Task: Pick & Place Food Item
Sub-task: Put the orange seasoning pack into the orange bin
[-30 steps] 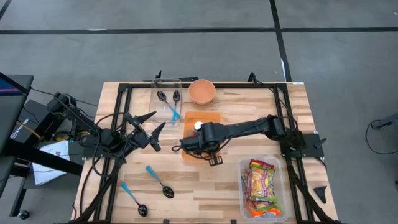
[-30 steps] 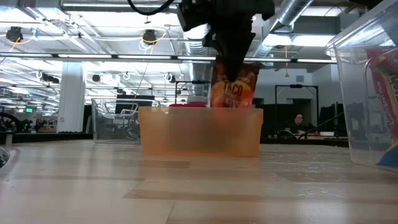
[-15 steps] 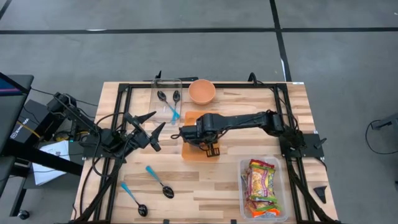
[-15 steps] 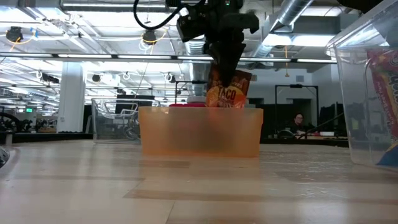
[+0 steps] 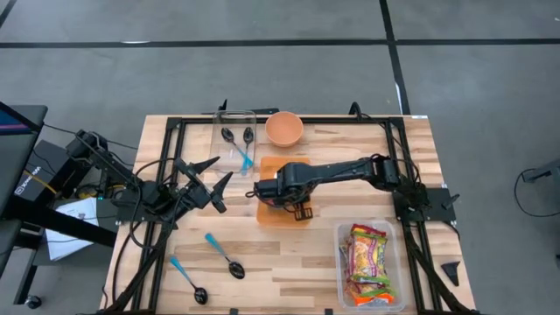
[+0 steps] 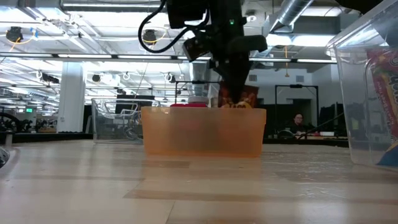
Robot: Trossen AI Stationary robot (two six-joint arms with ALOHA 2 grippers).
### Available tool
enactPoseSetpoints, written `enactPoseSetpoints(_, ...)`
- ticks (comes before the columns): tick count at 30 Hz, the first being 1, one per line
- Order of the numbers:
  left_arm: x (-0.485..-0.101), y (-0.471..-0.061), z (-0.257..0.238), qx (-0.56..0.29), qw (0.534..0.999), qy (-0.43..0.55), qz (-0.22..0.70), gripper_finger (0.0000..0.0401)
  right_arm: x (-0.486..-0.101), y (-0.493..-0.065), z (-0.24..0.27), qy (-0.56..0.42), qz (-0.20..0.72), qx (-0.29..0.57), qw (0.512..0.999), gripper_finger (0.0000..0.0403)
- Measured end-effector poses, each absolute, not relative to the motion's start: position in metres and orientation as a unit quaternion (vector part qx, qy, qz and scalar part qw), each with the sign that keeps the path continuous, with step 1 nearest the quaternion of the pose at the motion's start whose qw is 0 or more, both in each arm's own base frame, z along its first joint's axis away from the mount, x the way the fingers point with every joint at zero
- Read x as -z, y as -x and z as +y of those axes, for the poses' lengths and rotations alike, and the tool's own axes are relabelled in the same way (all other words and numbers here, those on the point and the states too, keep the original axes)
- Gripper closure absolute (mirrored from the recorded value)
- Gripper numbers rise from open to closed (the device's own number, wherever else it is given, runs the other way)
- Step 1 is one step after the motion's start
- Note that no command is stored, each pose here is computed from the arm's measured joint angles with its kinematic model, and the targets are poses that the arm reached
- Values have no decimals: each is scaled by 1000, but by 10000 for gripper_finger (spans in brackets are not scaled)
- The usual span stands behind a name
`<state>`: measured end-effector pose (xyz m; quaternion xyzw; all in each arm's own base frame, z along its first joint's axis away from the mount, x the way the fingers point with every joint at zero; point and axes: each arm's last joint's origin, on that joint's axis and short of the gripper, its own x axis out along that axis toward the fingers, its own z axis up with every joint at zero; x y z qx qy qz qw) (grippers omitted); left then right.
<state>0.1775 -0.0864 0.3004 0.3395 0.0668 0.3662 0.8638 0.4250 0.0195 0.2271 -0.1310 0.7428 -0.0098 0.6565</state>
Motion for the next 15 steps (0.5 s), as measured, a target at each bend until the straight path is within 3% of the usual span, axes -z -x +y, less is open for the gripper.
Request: enactPoseSetpoints(15,-300,-178,-86,-366,864,-340,67,146,-234,-431,17,156,716,46,679,342)
